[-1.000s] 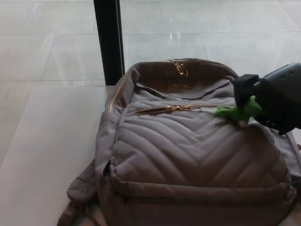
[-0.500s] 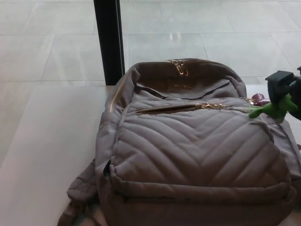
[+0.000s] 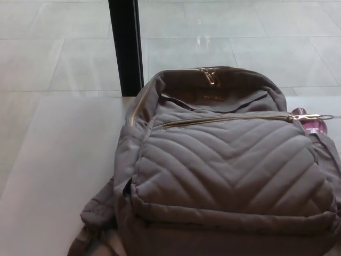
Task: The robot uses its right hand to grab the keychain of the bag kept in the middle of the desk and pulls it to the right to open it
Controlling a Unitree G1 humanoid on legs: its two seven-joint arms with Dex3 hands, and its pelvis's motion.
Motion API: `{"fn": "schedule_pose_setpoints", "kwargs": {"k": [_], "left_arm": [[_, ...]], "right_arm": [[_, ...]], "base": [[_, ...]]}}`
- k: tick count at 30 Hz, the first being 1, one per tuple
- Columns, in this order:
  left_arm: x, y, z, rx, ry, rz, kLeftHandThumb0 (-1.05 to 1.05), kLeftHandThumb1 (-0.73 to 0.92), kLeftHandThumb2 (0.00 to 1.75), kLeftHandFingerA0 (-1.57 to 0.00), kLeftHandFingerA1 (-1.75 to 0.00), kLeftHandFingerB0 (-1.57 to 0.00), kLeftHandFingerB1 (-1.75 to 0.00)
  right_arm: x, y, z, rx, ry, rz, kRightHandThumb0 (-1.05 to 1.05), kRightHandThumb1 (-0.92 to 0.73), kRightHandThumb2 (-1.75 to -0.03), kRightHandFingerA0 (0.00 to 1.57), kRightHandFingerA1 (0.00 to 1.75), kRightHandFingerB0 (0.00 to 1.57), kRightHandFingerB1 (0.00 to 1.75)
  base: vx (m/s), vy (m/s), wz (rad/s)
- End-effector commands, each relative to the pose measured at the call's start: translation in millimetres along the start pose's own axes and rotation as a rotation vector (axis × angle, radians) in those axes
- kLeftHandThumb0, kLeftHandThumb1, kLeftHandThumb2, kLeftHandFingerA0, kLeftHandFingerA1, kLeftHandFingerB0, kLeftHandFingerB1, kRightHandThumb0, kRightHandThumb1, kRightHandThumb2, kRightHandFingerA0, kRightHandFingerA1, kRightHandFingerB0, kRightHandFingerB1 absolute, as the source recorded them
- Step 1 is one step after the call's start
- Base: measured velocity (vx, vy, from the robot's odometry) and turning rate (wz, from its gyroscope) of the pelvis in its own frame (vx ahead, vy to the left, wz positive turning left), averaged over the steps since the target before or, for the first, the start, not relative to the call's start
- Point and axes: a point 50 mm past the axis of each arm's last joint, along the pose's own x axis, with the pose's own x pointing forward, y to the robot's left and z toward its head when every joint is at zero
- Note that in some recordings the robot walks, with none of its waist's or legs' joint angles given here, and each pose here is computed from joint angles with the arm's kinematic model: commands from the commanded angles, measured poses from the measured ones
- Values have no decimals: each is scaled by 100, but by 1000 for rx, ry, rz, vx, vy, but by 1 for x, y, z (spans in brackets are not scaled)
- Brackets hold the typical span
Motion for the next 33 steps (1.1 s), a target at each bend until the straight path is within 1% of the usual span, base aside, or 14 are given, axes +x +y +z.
{"fn": "schedule_pose_setpoints", "kwargs": {"k": [1,4,5,6,7,9,10,13,14,16,17,18,31,33], "left_arm": [[-2,6,-1,2,-9,1,-85,92,78,-76,-53,-58,-47],[-2,6,-1,13,-7,5,-84,92,78,-78,-52,-59,-46],[-2,6,-1,8,-7,6,-85,92,78,-78,-53,-60,-47],[-2,5,-2,-8,-2,1,-84,92,78,-77,-53,-58,-46],[-2,5,-2,2,-1,-3,-84,92,78,-74,-52,-58,-46],[-2,4,-3,5,2,-8,-84,92,78,-73,-52,-57,-46],[-2,4,-3,5,3,-9,-85,92,78,-73,-52,-56,-46],[-2,4,-4,4,8,1,-83,92,79,-77,-53,-57,-46],[-2,4,-4,10,5,5,-82,92,79,-77,-53,-58,-47],[-4,5,-5,10,-1,-6,-82,92,79,-76,-54,-56,-47],[-4,6,-5,28,-3,-6,-83,91,81,-76,-54,-55,-47],[-4,6,-5,23,-2,-7,-82,92,79,-76,-53,-56,-47],[-4,5,-7,29,13,2,-85,92,79,-76,-53,-57,-46],[-4,5,-7,44,10,4,-83,92,80,-77,-53,-56,-46]], "right_arm": [[-16,-4,-25,-52,48,-48,-19,-42,-84,87,169,79,142],[-19,2,-17,7,26,-17,-12,-41,-91,83,175,70,148],[-18,3,-14,75,34,21,-11,-62,-70,95,169,64,133],[-18,4,-8,119,39,92,-23,-71,-66,82,161,65,73],[-19,4,-2,130,25,145,-42,-63,-58,53,62,33,31],[-20,3,2,134,19,187,-60,-48,-80,17,50,8,41],[-22,3,7,142,14,233,-97,-58,-89,0,6,0,3],[-28,4,17,252,18,301,-103,-59,-99,0,18,0,7],[-30,3,18,293,25,320,-100,-64,-60,0,0,0,0],[-35,2,17,381,57,352,-103,-64,-60,0,0,0,0],[-38,3,13,419,73,360,-104,-58,-102,0,15,0,2],[-41,3,10,470,96,369,-103,-63,-60,0,0,0,0],[-108,7,-54,762,463,238,-100,-70,-62,0,0,0,0],[-158,15,-84,929,812,34,-105,-60,-101,0,12,0,5]], "base": [[0,0,0],[0,0,0],[0,0,0],[0,0,0],[0,0,0],[0,0,0],[0,0,0],[0,0,0],[0,0,0],[0,0,0],[0,0,0],[0,0,0],[0,0,0],[0,0,0]]}}
